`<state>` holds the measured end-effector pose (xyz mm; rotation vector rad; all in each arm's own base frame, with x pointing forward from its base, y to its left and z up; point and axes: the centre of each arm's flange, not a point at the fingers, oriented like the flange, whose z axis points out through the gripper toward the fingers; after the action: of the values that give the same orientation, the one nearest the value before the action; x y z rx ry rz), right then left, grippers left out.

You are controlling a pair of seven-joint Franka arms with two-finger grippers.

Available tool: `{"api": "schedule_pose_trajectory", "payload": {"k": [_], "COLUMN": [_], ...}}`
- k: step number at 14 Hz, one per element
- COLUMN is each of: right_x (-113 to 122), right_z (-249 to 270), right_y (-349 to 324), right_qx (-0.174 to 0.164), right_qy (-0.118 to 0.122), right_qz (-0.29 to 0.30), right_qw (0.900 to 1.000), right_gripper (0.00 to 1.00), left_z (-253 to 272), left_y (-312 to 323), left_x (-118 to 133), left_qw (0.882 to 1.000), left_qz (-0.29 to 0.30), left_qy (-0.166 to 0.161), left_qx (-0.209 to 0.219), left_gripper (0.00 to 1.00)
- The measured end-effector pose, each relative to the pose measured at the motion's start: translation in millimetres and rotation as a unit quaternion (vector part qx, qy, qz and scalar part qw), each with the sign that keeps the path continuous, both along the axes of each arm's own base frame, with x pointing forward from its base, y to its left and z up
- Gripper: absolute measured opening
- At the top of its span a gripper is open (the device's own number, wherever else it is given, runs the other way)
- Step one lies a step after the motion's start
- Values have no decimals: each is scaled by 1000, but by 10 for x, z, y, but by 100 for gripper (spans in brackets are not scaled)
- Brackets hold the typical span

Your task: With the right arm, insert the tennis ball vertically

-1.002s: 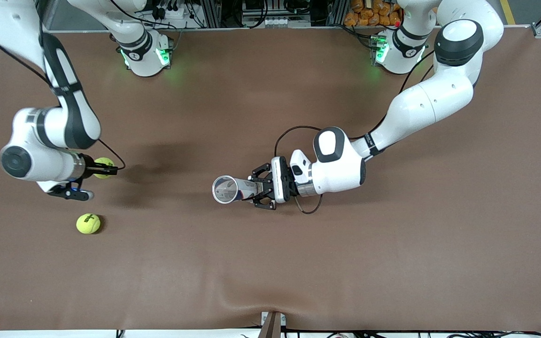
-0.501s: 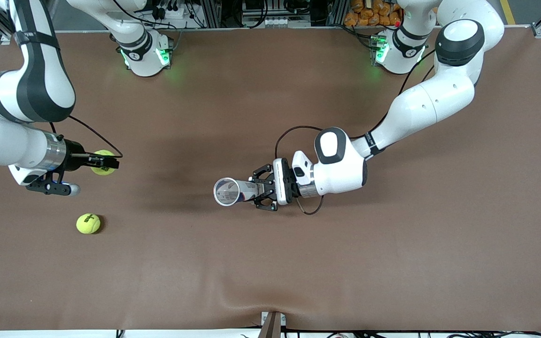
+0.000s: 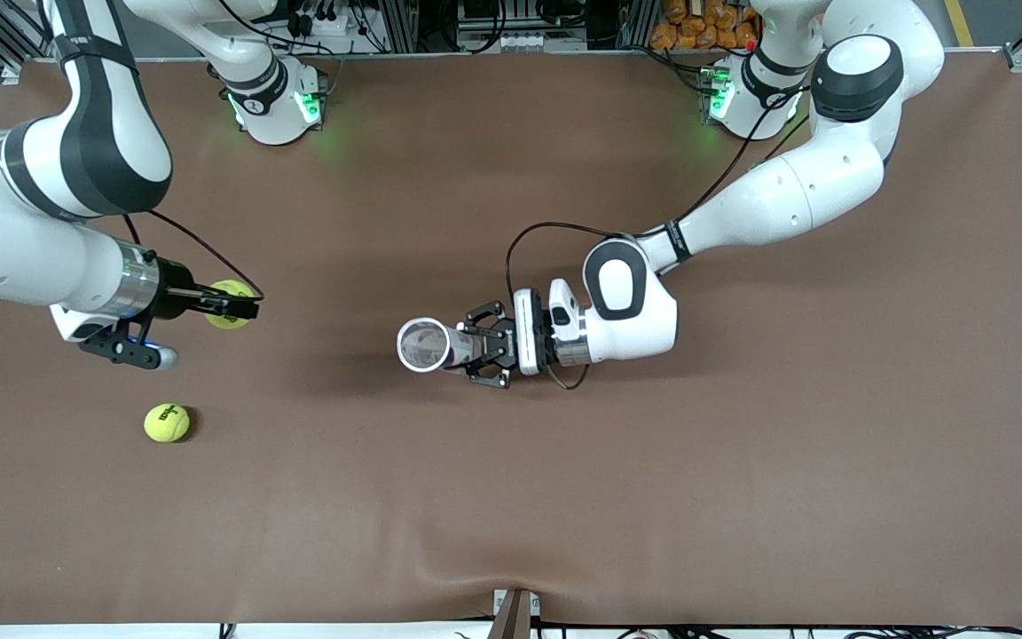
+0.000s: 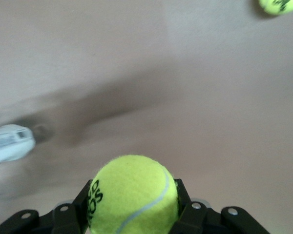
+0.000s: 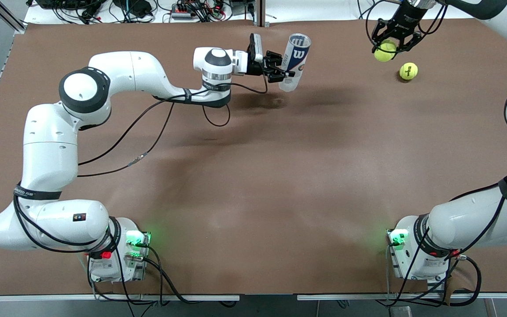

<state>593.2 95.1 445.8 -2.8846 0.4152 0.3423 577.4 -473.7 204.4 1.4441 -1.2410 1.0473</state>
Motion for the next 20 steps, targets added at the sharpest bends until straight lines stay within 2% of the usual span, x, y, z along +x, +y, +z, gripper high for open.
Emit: {"api": "schedule_pose_trajectory", "payload": {"k": [4, 9, 15, 20], "right_x": [-1, -3, 2, 0], "right_z": [-5, -20, -33, -24], "right_y": [-52, -80, -101, -64], "right_qx": [10, 10, 13, 32], "right_qy": [7, 11, 14, 18], "right_qz": [-10, -12, -16, -26], "right_qw": [1000, 1000, 1000, 999], "right_gripper": [67, 67, 67, 67], "left_z": [-241, -484, -753, -946], "left_y": [-46, -164, -451, -586], "left_x": [-140, -365, -614, -766], "left_qw": [1000, 999, 996, 996], "left_qz": [-4, -6, -5, -13], "left_qy": [-21, -28, -41, -49], "left_qx": [-5, -14, -82, -70], "left_gripper": [53, 54, 56, 58]}}
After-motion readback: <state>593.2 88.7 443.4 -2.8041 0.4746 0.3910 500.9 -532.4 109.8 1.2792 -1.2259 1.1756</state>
